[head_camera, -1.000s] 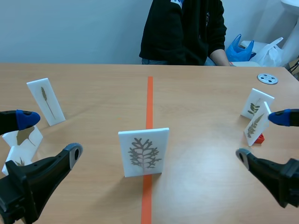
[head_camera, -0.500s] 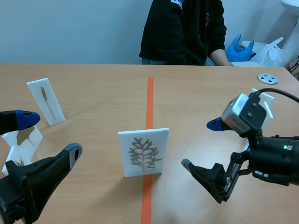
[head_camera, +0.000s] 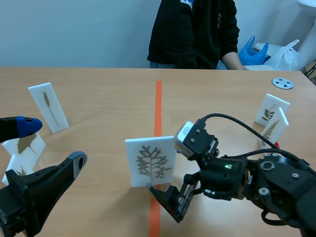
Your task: Sort the leaf by its shape. The table is split by an orange tape line. A compound leaf with several leaflets goes to the left side, a simple leaf with one blade goes to the right side. Return to the home posture when a red brick is placed on the table.
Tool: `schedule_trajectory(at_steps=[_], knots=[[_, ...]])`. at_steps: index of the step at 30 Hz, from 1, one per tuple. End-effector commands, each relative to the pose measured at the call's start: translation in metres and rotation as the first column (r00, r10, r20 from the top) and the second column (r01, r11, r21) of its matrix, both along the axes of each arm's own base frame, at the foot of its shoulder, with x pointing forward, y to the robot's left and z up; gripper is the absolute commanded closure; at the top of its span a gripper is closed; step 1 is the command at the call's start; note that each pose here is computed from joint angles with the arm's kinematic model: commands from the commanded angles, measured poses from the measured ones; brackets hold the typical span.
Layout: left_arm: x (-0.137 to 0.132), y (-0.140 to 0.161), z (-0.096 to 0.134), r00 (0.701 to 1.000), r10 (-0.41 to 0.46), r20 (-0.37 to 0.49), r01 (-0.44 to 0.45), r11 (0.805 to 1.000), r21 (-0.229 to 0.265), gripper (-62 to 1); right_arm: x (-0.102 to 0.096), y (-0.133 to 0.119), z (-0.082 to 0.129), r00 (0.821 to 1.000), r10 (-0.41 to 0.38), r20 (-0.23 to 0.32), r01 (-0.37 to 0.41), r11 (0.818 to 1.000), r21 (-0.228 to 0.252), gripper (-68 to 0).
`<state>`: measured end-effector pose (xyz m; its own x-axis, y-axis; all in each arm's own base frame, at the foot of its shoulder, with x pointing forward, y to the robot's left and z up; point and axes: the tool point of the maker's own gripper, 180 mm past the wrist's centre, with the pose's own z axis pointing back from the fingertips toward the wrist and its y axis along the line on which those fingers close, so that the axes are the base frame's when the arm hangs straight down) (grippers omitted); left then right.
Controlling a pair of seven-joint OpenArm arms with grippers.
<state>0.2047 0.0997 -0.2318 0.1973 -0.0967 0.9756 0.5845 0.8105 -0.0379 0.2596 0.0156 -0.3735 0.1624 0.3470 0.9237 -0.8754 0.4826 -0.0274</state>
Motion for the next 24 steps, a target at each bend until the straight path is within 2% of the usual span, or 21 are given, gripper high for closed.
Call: schedule_trajectory(at_steps=[1,6,9,11,24], knots=[[0.001,-0.004,0.009,1.0,-0.005,0.026,0.005,1.0,-0.025,-62.3,0.01,0.006,0.014,0.999,-0.003,0.034,0.002,0.999,0.038,-67.9],[0.001,-0.004,0.009,1.0,-0.005,0.026,0.005,1.0,-0.025,-62.3,0.001,0.024,0.013,0.998,0.044,0.033,-0.046,0.997,0.056,-66.6],[0.001,-0.004,0.009,1.0,-0.005,0.026,0.005,1.0,-0.025,-62.3,-0.002,0.023,0.01,0.998,0.054,0.032,-0.055,0.998,0.042,-52.1],[0.001,-0.004,0.009,1.0,-0.005,0.026,0.005,1.0,-0.025,-62.3,-0.002,0.021,0.01,0.998,0.054,0.032,-0.055,0.998,0.036,-45.1],[0.001,-0.004,0.009,1.0,-0.005,0.026,0.005,1.0,-0.025,-62.3,0.0,0.017,0.016,0.997,0.052,0.057,-0.056,0.996,0.066,-12.0]])
